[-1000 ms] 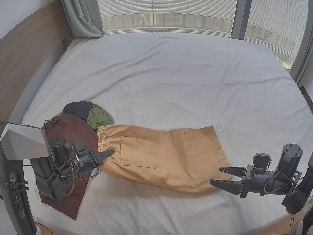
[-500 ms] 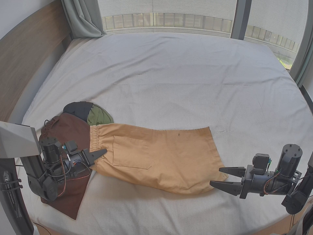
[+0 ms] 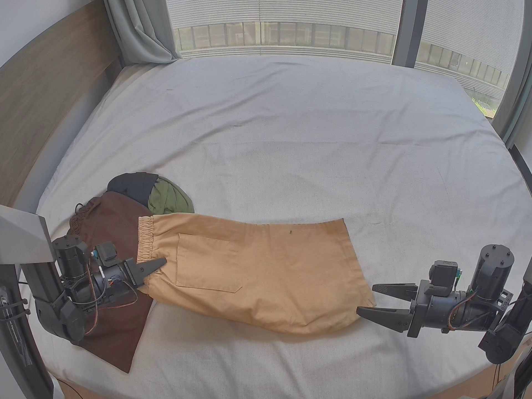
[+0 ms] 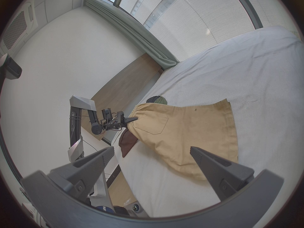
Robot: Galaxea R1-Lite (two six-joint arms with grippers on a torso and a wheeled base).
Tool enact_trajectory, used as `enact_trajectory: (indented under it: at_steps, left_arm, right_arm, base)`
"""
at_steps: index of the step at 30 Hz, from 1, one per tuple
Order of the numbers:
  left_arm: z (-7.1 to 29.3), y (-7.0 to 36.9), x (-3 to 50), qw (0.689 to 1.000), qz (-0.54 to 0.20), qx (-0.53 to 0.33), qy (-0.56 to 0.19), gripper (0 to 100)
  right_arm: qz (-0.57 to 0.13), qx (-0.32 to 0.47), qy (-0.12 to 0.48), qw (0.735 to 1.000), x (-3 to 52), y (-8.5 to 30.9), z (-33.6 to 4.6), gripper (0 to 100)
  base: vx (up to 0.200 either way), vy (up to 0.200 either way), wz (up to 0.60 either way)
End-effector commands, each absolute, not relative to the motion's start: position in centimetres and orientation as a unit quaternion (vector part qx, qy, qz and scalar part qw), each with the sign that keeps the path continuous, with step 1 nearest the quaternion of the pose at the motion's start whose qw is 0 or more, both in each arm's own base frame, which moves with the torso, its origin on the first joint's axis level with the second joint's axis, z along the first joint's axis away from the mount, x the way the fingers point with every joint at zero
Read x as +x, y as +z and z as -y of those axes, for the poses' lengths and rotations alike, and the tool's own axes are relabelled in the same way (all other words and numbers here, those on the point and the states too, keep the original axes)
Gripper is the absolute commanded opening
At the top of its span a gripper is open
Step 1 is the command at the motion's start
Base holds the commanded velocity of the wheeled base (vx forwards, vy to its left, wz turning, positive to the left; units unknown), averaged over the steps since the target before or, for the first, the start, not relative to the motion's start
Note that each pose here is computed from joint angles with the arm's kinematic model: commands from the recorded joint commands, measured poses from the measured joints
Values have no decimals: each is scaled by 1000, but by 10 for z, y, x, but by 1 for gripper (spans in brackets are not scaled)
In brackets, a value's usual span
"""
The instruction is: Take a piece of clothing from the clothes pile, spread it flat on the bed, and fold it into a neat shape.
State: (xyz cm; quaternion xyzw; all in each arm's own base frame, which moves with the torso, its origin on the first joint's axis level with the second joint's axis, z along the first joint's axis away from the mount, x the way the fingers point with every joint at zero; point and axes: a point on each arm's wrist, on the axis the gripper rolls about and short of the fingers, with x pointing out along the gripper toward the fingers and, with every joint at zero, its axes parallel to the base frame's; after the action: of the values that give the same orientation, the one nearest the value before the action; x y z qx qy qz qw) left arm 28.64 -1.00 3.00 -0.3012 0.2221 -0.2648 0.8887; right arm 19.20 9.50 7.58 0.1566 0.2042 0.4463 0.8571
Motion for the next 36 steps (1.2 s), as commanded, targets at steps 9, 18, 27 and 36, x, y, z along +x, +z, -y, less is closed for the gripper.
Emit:
enact_trajectory:
  at_steps: [9,18,27,36]
  left_arm:
    - [-3,33,282,893,-216,-304,-251,0]
    - [-9,36,281,895,-210,-306,-248,0]
    - [8,39,286,892,-207,-296,-273,0]
    - [26,50,287,887,-196,-286,-304,0]
  right_arm:
    - [-205,156,448,856,192,76,-96,100]
    - [-205,156,448,856,192,76,-96,100]
    - [-204,156,447,857,192,76,-95,100]
    - [-203,156,448,857,192,76,-95,100]
  base:
    - [0,0,0]
    - [0,0,0]
    - [0,0,0]
    - [0,0,0]
